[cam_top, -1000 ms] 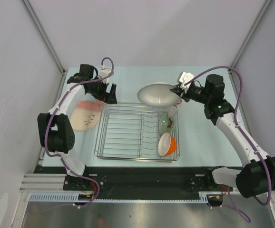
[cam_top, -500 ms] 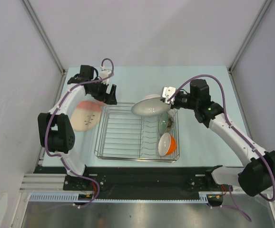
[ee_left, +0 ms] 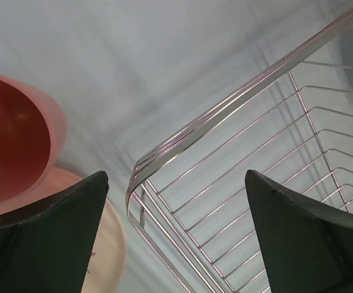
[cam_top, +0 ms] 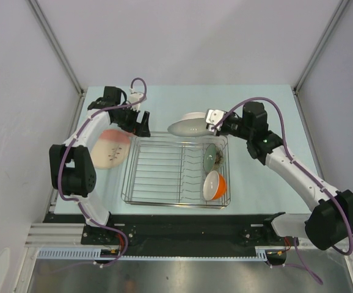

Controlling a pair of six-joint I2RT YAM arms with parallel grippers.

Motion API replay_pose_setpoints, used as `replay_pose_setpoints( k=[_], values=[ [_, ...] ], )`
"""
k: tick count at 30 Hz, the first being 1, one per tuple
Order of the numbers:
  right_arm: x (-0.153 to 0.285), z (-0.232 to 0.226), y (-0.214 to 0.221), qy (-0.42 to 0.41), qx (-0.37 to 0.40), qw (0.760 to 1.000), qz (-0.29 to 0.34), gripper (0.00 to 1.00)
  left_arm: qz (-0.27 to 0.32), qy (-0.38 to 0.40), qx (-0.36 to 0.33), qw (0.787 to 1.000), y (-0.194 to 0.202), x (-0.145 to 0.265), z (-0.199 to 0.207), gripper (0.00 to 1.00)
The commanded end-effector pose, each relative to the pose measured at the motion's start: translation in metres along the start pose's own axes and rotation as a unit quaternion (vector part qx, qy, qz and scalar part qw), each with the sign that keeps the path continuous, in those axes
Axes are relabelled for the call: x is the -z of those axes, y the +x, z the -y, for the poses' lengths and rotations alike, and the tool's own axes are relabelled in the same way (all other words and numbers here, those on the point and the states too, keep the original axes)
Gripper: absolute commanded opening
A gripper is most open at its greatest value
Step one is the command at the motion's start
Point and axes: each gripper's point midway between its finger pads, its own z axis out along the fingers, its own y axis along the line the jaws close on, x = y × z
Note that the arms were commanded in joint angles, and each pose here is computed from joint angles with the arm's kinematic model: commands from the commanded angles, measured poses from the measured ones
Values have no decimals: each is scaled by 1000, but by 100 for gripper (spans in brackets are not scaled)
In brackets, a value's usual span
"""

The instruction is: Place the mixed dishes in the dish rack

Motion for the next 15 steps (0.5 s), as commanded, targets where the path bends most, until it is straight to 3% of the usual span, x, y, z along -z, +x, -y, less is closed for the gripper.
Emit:
replay_pose_setpoints(
  k=[1,15],
  values=[
    [6,46,-47,76,52,993,74,0,18,-1,-4,1000,-8,6,1,100],
    [-6,27,-6,66,23,997,45,0,25,3,-4,1000,-11,10,5,100]
  ],
)
